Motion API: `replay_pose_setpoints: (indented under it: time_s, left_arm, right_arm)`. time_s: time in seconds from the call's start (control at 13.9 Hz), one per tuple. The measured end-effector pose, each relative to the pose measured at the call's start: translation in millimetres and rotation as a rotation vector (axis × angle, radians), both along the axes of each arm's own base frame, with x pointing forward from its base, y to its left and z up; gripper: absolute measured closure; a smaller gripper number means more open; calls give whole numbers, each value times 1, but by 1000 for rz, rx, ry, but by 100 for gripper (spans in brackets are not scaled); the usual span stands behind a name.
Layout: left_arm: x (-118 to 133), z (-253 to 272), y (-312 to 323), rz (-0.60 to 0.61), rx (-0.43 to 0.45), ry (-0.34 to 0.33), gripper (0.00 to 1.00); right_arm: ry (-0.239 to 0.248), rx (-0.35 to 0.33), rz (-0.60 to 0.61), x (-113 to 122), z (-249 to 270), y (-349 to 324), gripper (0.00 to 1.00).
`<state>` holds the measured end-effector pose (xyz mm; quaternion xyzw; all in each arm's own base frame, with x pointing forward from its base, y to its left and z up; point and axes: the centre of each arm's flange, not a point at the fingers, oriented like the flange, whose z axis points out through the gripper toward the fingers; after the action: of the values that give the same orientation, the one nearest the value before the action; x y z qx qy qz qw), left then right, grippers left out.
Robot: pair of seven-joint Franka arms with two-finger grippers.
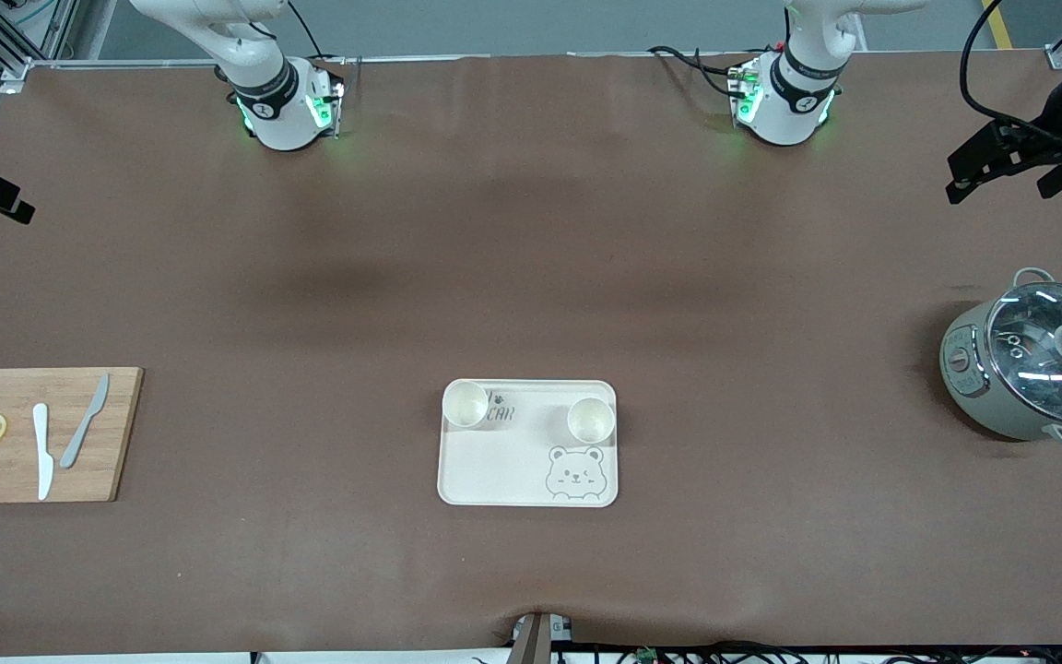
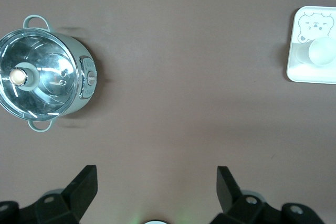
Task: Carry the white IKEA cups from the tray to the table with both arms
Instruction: 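Reach the left gripper toward the white cup on the tray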
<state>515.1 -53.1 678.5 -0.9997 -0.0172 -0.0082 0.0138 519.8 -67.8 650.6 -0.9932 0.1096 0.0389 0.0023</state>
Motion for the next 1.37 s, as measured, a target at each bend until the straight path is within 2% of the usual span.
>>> replay_pose_setpoints:
  time_s: [0.5, 0.79, 1.23, 1.37]
  left_arm:
    - [3, -6, 0, -3, 14, 12, 0]
    - [27, -55, -28, -22, 59, 100, 0]
    - [37, -97, -43, -3, 41, 173, 0]
    - [41, -117, -48, -10, 25, 175, 0]
  right_arm:
    - [0, 0, 0, 0, 0, 0, 0]
    - [0, 0, 0, 0, 0, 0, 0]
    - [0, 0, 0, 0, 0, 0, 0]
    - [2, 0, -2, 1, -1, -1, 0]
